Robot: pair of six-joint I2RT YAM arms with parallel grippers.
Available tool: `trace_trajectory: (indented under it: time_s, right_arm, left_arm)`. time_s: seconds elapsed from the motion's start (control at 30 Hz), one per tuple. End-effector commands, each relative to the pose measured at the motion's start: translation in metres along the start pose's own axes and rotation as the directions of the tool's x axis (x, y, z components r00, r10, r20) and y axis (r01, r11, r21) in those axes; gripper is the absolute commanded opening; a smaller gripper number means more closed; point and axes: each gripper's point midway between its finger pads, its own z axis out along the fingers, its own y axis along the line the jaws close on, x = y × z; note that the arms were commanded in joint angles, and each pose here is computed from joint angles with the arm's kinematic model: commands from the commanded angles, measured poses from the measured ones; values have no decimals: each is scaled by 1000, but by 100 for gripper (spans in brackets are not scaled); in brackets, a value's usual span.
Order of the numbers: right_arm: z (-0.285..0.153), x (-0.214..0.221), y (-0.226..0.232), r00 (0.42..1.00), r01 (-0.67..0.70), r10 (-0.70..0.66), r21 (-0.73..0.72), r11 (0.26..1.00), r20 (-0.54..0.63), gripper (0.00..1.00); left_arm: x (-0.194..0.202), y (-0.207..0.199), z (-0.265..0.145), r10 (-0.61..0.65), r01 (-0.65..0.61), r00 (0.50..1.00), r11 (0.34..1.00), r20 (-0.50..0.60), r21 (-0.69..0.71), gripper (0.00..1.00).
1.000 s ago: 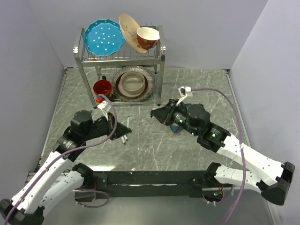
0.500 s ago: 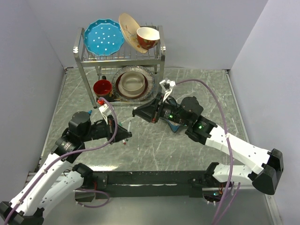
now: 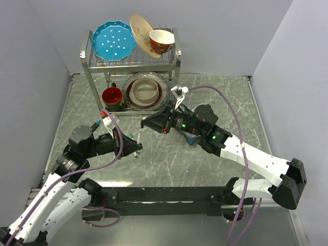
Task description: Insert the pens into the pen caps
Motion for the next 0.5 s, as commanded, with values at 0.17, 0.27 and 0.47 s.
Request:
trace_trajectory:
  time_s: [0.17, 0.27, 0.47]
  right_arm:
    - [7, -2, 10, 999, -39, 40, -76, 996, 12, 0]
    - [9, 0, 7, 999, -41, 42, -71, 997, 4, 0]
    - [9, 2, 6, 999, -36, 36, -65, 997, -6, 0]
  left_arm:
    - [-11, -1, 0, 40, -40, 998, 999, 45, -2, 1]
    - [-12, -2, -1, 45, -45, 998, 999, 51, -1, 1]
    - [-13, -2, -2, 47, -47, 997, 999, 59, -7, 1]
